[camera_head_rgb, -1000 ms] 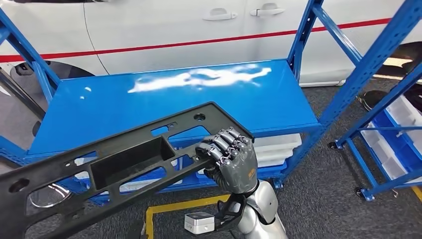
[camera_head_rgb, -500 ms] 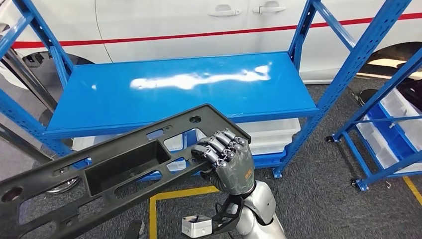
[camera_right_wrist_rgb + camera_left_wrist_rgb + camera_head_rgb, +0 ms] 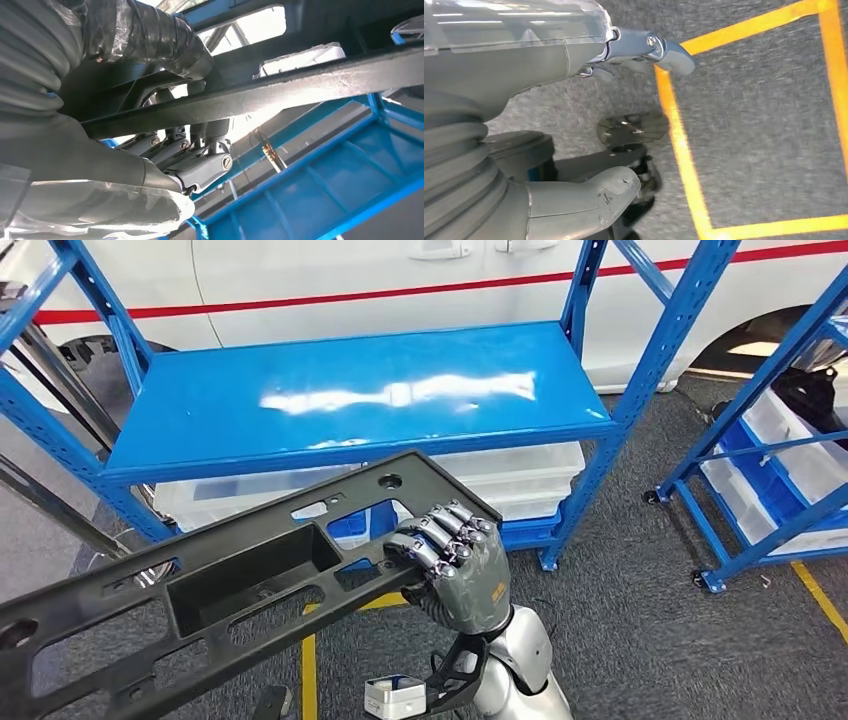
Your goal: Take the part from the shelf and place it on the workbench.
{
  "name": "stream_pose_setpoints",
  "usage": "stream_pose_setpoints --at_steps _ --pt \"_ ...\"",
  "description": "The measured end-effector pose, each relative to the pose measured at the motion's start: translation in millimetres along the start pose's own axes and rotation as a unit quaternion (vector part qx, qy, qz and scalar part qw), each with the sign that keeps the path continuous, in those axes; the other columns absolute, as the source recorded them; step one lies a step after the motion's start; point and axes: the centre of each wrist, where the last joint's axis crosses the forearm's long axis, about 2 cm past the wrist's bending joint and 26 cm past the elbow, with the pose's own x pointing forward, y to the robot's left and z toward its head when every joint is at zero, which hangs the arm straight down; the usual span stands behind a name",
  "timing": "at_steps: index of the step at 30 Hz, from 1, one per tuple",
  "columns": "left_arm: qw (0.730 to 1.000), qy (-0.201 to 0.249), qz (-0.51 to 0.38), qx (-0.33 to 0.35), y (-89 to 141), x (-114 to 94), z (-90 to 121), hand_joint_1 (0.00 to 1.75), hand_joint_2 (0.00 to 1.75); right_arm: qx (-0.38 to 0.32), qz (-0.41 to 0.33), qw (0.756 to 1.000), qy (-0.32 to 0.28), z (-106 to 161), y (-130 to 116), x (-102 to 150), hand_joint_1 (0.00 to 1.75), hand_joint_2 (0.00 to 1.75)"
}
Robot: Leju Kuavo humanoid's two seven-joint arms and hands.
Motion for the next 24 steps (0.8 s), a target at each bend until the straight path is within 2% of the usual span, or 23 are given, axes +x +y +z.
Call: stream_pose_setpoints --at_steps 24 --pt "1.000 0.006 0.011 0.004 -4.2 1.6 0.2 0.00 1.75 0.017 0.000 1.000 -0.022 0.7 5.8 4.0 1.75 1.75"
